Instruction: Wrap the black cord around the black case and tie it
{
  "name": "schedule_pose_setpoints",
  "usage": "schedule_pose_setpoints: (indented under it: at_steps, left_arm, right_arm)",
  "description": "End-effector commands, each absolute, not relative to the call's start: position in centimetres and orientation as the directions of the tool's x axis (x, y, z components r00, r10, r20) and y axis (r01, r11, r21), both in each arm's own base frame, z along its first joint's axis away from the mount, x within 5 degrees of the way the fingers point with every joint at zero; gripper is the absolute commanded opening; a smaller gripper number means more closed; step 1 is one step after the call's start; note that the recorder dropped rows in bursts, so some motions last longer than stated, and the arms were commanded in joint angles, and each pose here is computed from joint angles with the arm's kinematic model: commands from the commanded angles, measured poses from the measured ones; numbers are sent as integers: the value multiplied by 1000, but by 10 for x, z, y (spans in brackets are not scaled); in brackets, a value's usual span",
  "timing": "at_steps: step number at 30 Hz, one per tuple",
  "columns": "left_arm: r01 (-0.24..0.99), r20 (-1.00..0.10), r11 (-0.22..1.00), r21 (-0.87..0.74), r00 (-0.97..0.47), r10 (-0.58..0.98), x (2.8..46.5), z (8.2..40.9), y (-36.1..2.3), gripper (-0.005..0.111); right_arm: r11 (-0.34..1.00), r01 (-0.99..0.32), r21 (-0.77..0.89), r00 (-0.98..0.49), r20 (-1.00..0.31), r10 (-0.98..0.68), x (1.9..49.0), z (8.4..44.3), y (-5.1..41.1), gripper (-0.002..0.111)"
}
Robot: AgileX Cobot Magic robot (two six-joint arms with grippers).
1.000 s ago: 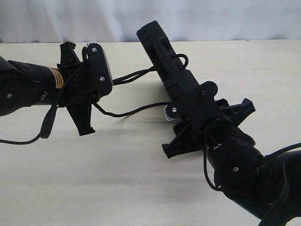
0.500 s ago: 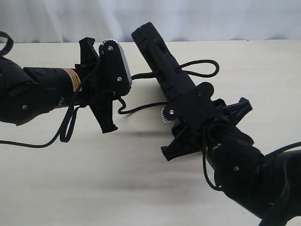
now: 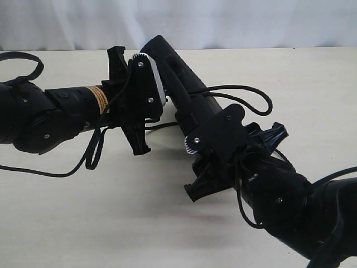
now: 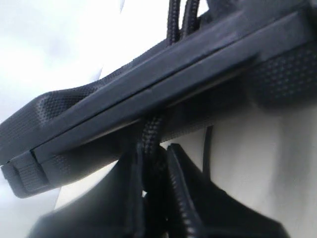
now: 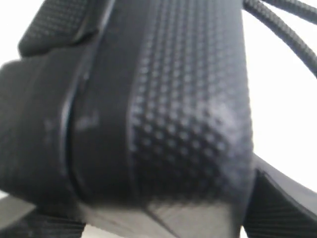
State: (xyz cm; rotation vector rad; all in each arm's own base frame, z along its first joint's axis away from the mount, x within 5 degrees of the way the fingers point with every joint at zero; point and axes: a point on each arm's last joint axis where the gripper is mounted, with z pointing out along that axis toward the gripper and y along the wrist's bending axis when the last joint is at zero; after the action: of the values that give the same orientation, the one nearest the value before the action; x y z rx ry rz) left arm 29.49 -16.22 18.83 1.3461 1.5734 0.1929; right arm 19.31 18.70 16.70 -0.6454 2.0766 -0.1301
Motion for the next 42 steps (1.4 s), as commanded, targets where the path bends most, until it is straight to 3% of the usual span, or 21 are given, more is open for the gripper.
schedule_pose_setpoints:
  at_steps: [1, 23, 30, 42]
  left_arm:
    - [648, -581, 377, 662, 125, 804, 296, 190, -163, 0]
    - [667, -587, 396, 631, 78, 806, 295, 187, -161, 0]
    - [667, -587, 396, 631, 78, 806, 295, 187, -161, 0]
    - [667, -587, 396, 631, 78, 806, 295, 187, -161, 0]
  right_arm:
    - [867, -455, -205, -531, -719, -449, 184, 155, 192, 68]
    - [851, -514, -112, -508, -759, -407, 176, 178, 194, 68]
    - [824, -543, -164, -472, -751, -461, 176, 178, 194, 68]
    - [803, -476, -360, -432, -699, -570, 183, 179, 180, 68]
